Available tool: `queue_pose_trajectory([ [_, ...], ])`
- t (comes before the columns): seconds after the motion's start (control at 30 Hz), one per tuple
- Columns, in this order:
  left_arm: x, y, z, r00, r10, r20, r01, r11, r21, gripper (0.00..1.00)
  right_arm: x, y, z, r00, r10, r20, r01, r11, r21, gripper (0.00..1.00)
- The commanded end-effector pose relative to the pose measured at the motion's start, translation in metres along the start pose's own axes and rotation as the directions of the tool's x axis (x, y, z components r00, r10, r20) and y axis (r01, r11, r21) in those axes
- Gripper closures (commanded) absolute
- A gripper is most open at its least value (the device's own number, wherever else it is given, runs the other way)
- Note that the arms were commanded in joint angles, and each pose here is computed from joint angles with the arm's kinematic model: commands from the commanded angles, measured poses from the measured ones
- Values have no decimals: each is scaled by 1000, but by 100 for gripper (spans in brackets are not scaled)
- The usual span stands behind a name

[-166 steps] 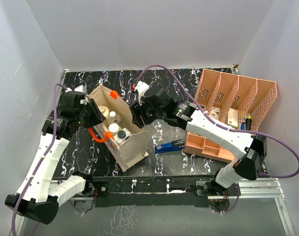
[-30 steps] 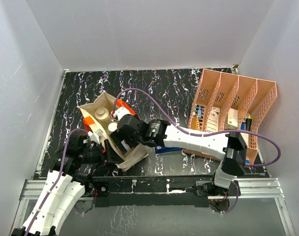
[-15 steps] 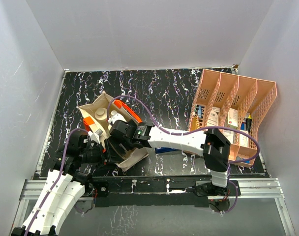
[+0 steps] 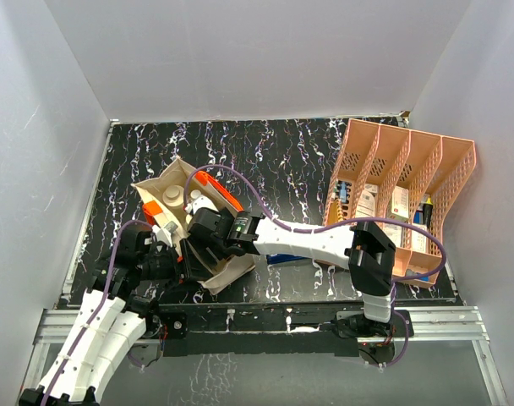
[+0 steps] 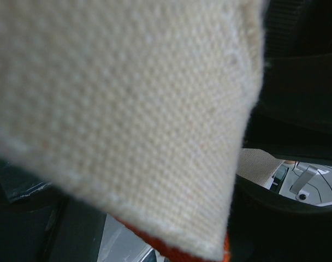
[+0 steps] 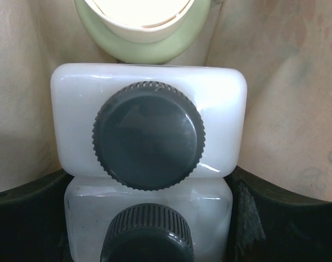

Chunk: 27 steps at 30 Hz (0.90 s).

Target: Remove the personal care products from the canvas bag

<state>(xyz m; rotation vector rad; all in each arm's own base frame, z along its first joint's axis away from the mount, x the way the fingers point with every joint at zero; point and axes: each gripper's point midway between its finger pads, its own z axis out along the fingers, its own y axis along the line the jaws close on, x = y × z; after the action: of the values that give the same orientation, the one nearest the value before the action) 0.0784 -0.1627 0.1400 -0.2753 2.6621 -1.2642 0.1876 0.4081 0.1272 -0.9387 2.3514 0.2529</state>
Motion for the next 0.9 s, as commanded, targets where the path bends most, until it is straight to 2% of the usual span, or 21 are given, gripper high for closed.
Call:
queue_pose_trajectory([
  [0.0, 5, 3, -3, 1000, -7, -24, 6, 999, -33, 34, -40, 2, -45, 991, 58, 122, -53, 998, -45, 73],
  [0.17, 2, 2, -4, 1000, -3, -18, 3, 999, -43, 34, -59, 6, -72, 978, 106, 177, -88, 991, -105, 92],
  [0.4, 0, 0, -6, 1000, 3, -9, -4, 999, -42, 33, -76, 3, -108, 956, 177, 234, -143, 978, -154, 92],
  [0.67, 0, -1, -10, 1000, 18, 3, -18, 999, -51, 33, -91, 0, -136, 939, 246, 240, -205, 961, -183, 92],
  [0.87, 0, 0, -9, 1000, 18, 8, -17, 999, -50, 33, -108, -8, -168, 903, 328, 279, -253, 928, -273, 92],
])
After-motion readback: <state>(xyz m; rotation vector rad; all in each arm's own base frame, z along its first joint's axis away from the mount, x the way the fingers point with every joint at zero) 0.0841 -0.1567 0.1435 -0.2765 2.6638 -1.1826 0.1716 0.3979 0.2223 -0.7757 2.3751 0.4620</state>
